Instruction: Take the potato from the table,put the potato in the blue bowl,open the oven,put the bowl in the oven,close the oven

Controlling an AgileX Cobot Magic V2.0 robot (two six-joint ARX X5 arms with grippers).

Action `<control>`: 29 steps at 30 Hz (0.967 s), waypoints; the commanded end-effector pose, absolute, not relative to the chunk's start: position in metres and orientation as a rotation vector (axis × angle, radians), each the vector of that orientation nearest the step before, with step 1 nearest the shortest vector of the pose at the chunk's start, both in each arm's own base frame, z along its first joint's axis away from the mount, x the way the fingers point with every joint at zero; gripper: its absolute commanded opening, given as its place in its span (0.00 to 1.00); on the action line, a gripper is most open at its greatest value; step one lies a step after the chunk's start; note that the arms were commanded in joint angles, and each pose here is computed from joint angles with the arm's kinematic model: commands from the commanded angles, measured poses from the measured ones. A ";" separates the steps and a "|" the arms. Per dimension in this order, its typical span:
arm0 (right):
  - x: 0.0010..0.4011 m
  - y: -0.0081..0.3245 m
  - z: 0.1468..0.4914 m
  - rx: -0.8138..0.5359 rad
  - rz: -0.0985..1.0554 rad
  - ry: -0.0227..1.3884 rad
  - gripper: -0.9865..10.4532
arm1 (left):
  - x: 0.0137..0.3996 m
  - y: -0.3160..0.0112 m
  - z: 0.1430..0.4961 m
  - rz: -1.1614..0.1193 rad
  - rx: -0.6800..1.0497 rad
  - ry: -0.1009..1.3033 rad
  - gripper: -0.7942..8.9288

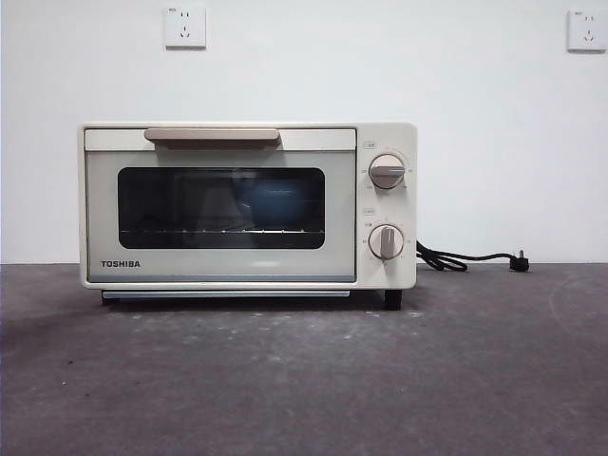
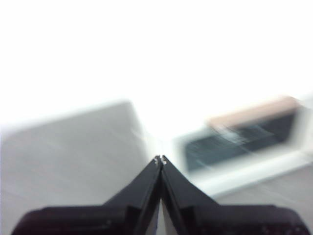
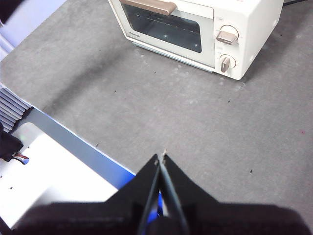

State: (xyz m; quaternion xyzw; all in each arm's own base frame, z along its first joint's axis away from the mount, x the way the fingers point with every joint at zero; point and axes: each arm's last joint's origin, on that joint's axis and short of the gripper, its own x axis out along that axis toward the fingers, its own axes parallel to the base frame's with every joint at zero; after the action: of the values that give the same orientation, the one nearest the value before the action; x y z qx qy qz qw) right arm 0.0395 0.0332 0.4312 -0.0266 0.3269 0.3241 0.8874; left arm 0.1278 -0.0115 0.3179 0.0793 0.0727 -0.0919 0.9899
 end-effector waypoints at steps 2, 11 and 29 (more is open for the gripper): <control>0.038 0.032 0.430 -0.062 0.672 0.691 0.09 | 0.123 -0.003 0.297 -0.046 0.264 0.082 0.08; 0.038 0.032 0.430 -0.062 0.672 0.691 0.09 | 0.109 0.002 0.213 0.038 0.247 -0.024 0.08; 0.038 0.032 0.430 -0.062 0.672 0.691 0.09 | 0.098 0.002 0.149 -0.006 0.197 0.181 0.08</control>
State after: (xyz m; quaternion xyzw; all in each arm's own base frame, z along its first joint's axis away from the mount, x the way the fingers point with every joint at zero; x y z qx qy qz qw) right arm 0.0394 0.0331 0.4312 -0.0266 0.3269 0.3239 0.8874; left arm 0.0980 0.0020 0.1524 0.1029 0.0860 0.0027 0.9910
